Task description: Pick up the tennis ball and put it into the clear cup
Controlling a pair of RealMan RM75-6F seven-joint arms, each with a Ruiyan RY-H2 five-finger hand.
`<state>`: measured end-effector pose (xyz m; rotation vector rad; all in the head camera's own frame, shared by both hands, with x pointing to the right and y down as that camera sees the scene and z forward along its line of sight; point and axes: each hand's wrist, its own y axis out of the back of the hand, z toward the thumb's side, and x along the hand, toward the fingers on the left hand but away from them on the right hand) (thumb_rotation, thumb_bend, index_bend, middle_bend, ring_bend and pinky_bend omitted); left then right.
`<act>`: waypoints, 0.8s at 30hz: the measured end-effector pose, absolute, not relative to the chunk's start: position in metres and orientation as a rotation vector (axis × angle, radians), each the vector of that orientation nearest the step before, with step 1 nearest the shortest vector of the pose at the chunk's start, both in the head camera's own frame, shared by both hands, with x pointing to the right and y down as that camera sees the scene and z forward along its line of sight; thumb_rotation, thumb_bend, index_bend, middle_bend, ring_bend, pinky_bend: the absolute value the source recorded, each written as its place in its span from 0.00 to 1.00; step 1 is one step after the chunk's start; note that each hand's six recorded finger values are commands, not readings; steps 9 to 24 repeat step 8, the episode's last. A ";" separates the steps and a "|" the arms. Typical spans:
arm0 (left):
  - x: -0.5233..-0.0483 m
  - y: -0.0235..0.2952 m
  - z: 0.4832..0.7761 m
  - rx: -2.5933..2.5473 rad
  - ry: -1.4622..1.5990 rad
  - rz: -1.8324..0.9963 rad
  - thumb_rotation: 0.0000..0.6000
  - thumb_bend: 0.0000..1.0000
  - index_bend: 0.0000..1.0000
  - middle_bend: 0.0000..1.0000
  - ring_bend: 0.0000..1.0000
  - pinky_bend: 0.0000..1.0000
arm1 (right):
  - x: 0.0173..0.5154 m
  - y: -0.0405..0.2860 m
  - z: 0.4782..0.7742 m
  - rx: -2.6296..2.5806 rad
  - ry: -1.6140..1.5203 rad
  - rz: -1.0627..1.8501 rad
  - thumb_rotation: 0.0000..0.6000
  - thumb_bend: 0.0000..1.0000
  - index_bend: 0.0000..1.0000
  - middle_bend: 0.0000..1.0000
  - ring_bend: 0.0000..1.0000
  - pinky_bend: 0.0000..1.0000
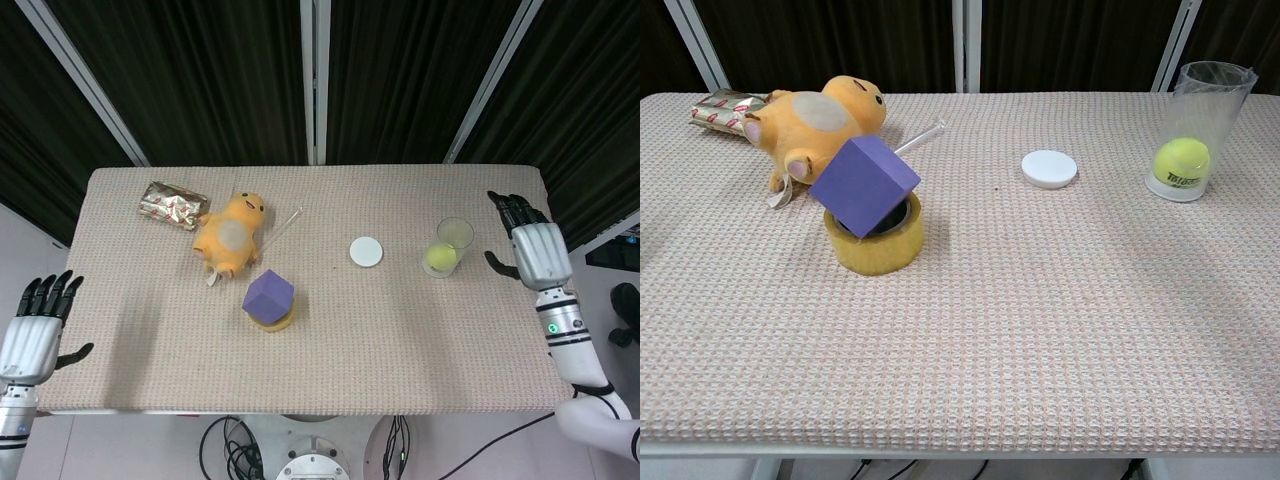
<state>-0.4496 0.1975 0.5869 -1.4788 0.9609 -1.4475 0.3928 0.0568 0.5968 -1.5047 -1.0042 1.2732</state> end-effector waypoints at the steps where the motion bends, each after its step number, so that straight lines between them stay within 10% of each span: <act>1: -0.449 0.197 0.587 -1.478 0.959 -1.448 1.00 0.09 0.03 0.00 0.00 0.00 | 0.401 0.065 0.594 -1.469 -0.988 1.293 1.00 0.19 0.00 0.01 0.00 0.02; 8: -0.447 0.195 0.588 -1.465 0.949 -1.443 1.00 0.09 0.03 0.00 0.00 0.00 | 0.472 0.145 0.582 -1.344 -0.831 1.562 1.00 0.23 0.00 0.00 0.00 0.00; 24: -0.447 0.195 0.588 -1.465 0.949 -1.443 1.00 0.09 0.03 0.00 0.00 0.00 | 0.472 0.145 0.582 -1.344 -0.831 1.562 1.00 0.23 0.00 0.00 0.00 0.00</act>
